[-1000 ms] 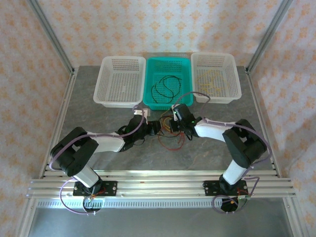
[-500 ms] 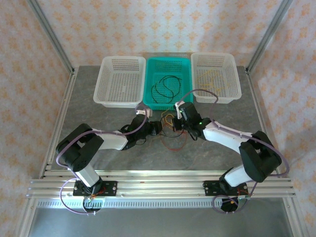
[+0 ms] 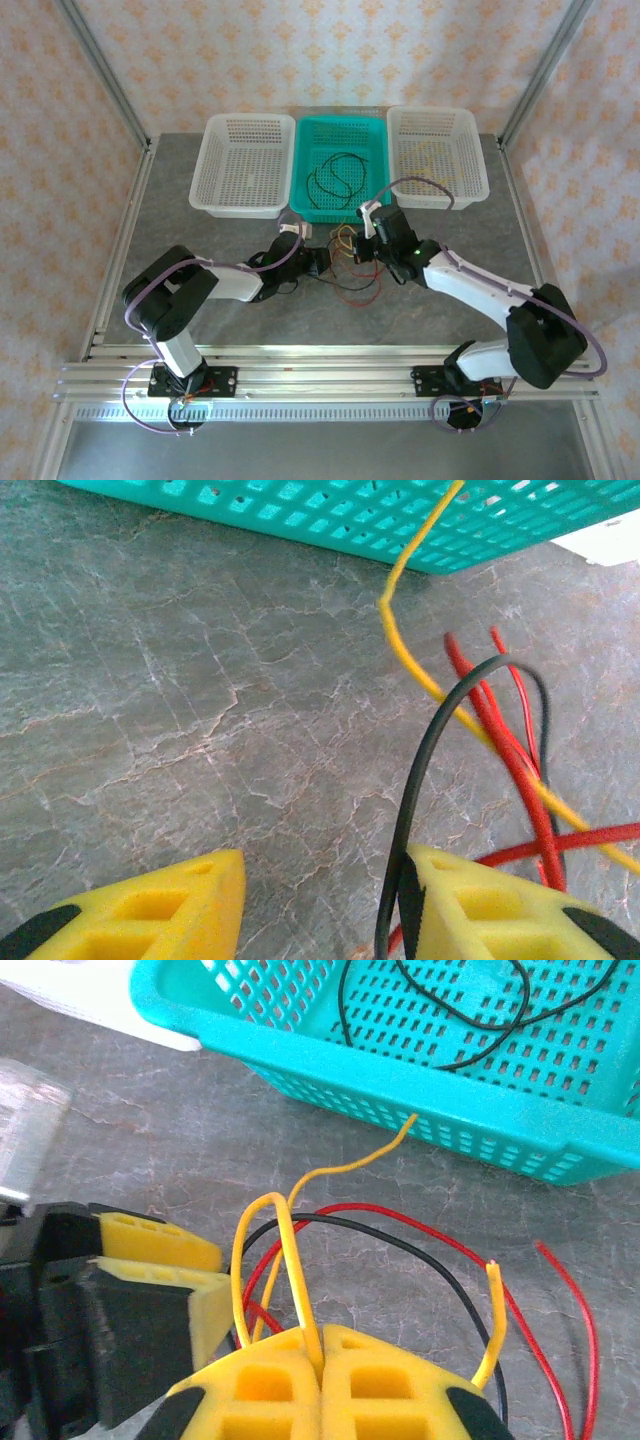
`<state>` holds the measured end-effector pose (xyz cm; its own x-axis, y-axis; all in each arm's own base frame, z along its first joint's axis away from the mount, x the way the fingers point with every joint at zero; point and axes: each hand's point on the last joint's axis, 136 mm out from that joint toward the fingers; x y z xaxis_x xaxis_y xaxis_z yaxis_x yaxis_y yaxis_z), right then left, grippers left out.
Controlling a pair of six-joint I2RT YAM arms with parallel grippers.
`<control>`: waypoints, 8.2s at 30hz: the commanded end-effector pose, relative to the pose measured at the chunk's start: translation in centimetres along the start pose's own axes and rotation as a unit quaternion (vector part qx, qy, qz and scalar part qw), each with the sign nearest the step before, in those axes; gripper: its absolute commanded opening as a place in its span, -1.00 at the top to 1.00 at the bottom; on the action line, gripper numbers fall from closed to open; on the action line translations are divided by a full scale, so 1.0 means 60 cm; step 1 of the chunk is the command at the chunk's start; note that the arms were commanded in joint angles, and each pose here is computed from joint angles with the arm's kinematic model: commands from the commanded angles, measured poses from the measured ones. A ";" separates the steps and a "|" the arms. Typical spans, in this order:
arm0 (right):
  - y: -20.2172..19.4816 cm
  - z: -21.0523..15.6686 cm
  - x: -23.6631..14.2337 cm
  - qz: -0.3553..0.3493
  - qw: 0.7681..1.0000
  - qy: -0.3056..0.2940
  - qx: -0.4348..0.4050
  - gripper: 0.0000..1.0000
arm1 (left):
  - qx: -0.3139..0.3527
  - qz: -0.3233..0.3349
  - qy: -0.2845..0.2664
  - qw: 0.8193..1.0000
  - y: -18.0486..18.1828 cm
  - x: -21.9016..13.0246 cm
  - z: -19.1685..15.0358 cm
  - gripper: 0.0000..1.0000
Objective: Untangle the cables
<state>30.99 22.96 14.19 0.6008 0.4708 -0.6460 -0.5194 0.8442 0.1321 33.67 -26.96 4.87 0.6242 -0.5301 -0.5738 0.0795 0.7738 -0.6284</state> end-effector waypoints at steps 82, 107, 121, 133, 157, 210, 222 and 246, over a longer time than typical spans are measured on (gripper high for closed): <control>-0.009 -0.040 -0.089 -0.025 0.997 0.066 0.018 1.00 | 0.165 -0.178 0.006 0.970 -0.161 -0.076 0.048 -0.01; 0.046 0.033 -0.166 0.059 0.998 -0.006 -0.027 1.00 | 0.171 -0.214 0.045 0.961 -0.174 -0.079 0.025 -0.01; 0.066 0.036 -0.165 0.094 0.995 -0.007 -0.035 1.00 | 0.158 -0.185 0.013 0.970 -0.164 -0.049 0.050 0.03; 0.074 0.039 -0.169 0.107 0.993 -0.008 -0.039 1.00 | 0.132 -0.120 -0.018 0.984 -0.128 -0.019 0.076 0.13; 0.064 0.083 -0.234 0.079 0.994 -0.055 -0.048 1.00 | 0.075 0.026 -0.003 0.997 0.024 0.001 0.023 0.69; 0.127 0.139 -0.288 0.181 0.971 -0.137 -0.077 1.00 | 0.406 -0.153 -0.258 0.863 -0.122 -0.226 0.121 -0.83; 0.157 0.138 -0.302 0.235 0.959 -0.136 -0.087 1.00 | 0.429 -0.149 -0.250 0.855 -0.136 -0.189 0.130 -0.95; 0.105 0.134 -0.322 0.138 0.975 -0.142 -0.099 1.00 | 0.359 -0.068 -0.273 0.890 -0.074 -0.174 0.153 1.00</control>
<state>20.85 22.24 31.66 0.4930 0.7732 -0.3989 -0.7906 0.5896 0.1656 33.71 -22.38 16.90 0.8045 -0.5828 -0.1148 0.5818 0.8121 -0.0457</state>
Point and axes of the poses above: each hand's point on the last joint's axis, 136 mm out from that joint toward the fingers, its own x axis out along the fingers, its own y axis along the line the jaws close on, z = x × y, and after that the axes turned 7 degrees about -x, right-handed
